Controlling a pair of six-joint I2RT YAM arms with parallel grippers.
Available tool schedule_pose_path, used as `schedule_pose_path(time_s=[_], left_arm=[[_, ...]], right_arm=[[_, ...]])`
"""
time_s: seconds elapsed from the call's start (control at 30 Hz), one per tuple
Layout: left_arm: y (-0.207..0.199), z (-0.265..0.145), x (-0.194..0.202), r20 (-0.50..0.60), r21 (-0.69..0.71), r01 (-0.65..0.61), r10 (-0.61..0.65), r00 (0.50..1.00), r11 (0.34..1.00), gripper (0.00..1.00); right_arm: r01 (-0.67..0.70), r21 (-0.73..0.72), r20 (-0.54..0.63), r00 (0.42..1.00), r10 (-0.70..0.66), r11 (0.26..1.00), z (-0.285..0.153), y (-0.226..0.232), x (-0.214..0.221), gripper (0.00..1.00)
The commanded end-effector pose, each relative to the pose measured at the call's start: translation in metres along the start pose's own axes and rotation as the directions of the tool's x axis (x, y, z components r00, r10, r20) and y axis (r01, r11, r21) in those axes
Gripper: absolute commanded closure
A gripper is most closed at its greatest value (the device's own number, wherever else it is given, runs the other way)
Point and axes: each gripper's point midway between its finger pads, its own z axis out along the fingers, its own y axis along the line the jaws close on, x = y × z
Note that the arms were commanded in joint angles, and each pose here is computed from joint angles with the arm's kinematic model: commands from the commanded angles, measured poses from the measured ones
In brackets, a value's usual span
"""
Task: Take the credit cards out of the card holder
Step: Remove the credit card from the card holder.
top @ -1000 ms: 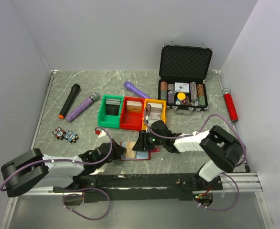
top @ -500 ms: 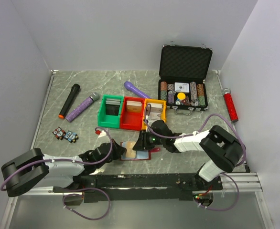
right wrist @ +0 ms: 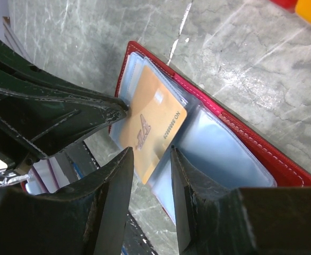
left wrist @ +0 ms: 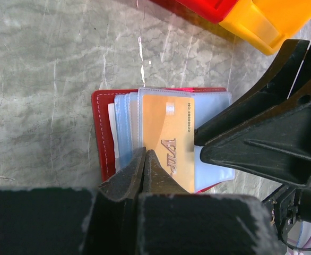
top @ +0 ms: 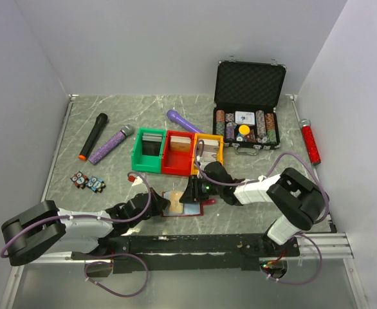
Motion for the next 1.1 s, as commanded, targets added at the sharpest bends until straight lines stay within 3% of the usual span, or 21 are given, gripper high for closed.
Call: schedule_pose_path(time_s=[0.0, 0.3, 0.6, 0.97, 1.07], left_arm=[[0.0327, -0.0070, 0.0202, -0.078, -0.089, -0.042, 0.035, 0.996, 0.995, 0.99], [0.0343, -0.0078, 0.0228, -0.083, -0.087, -0.029, 0.022, 0.996, 0.996, 0.99], [0.0324, -0.0055, 0.0252, -0.093, -0.089, -0.040, 0.031, 0.995, 0.995, 0.99], [0.0330, -0.0058, 0.0261, -0.094, -0.089, -0.036, 0.028, 0.995, 0.995, 0.99], [0.0343, -0.0063, 0.0266, -0.095, -0.091, -0.036, 0.027, 0.995, 0.995, 0.99]], right_arm=[[0.002, -0.021, 0.020, 1.000, -0.002, 1.000, 0.0023, 0.0025, -0.0072, 0.58], [0.011, -0.076, 0.023, 1.000, -0.009, 0.997, 0.0032, 0.0089, -0.0065, 0.71], [0.002, -0.091, 0.022, 1.000, 0.000, 0.996, 0.0041, 0.0097, -0.0064, 0.74], [0.004, -0.106, 0.019, 1.000, -0.002, 0.994, 0.0041, 0.0108, -0.0070, 1.00], [0.001, -0.107, 0.019, 1.000, 0.001, 0.994, 0.0037, 0.0108, -0.0066, 1.00]])
